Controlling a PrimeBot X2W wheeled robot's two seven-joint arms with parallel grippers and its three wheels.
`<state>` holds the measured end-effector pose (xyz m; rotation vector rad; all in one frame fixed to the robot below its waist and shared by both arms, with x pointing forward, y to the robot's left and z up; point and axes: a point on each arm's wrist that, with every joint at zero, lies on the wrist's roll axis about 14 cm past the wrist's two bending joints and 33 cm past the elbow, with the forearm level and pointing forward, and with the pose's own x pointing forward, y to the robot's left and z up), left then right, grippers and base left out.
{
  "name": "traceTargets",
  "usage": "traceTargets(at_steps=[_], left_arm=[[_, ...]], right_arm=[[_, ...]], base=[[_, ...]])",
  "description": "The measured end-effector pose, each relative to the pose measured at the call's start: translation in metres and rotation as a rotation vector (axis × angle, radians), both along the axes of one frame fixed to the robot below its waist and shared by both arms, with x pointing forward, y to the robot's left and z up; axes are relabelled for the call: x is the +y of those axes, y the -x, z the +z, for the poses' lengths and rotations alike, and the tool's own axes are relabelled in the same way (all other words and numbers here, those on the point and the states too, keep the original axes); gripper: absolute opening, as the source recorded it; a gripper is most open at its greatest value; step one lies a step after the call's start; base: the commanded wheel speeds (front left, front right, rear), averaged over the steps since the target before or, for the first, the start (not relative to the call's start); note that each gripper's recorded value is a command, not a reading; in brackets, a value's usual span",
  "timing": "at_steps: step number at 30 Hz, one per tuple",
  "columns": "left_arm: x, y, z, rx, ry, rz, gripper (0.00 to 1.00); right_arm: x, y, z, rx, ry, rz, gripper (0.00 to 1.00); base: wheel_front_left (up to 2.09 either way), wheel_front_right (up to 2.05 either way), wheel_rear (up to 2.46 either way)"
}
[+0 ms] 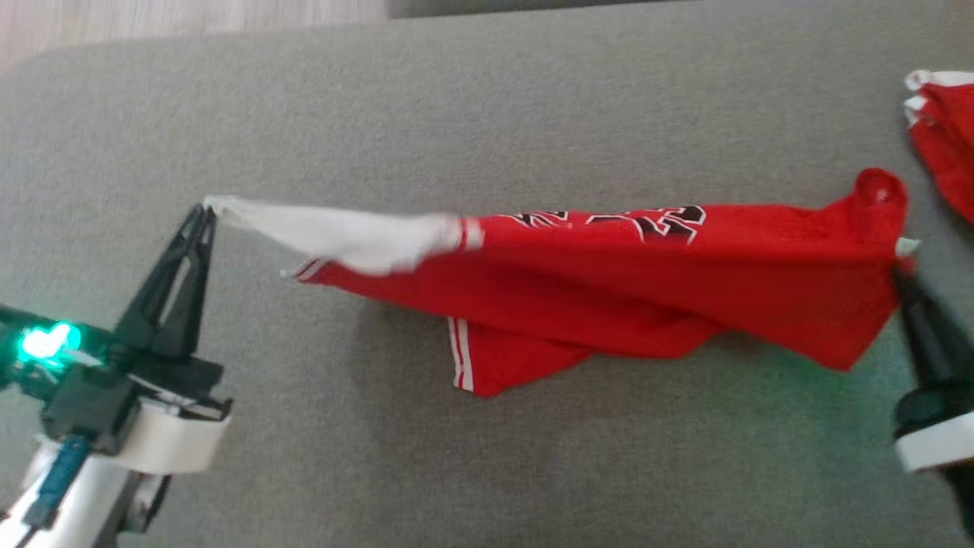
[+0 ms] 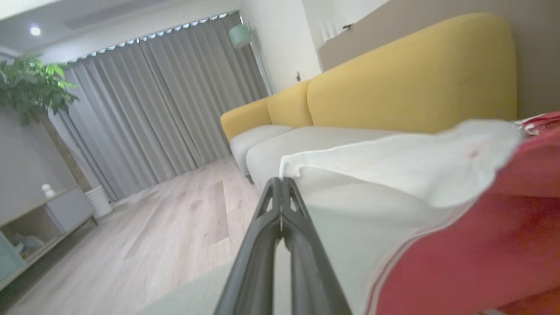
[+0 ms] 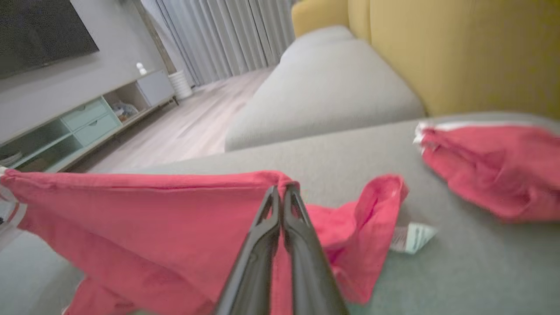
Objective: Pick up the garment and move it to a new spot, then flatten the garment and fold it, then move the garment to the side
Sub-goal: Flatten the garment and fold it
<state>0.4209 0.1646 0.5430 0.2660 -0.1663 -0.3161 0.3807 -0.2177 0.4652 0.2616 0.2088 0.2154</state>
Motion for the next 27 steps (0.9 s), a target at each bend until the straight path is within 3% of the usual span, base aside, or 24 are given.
traceTargets(at_steps=[8,18,21,27], left_arm=[[-0.013,0.005,0.075,-0.189,-0.045,-0.077,0.0],[-0.025,0.002,0.204,-0.499,-0.186,-0.178,0.0],[-0.027,-0.008,0.221,-0.523,-0.193,-0.196,0.0],[-0.039,-0.065,0.198,-0.399,-0.306,-0.241,0.0]], right_arm=[[-0.022,-0.005,0.105,-0.293,0.04,-0.029,0.0],[-0.046,-0.009,0.247,-0.656,0.204,-0.065,0.0],[-0.042,-0.031,0.261,-0.681,0.202,-0.05,0.0],[-0.012,-0.099,0.257,-0.609,0.163,0.045,0.0]], base=[[0.0,0.0,0.0],[0.0,0.0,0.0],[0.0,0.0,0.0],[0.0,0.0,0.0]])
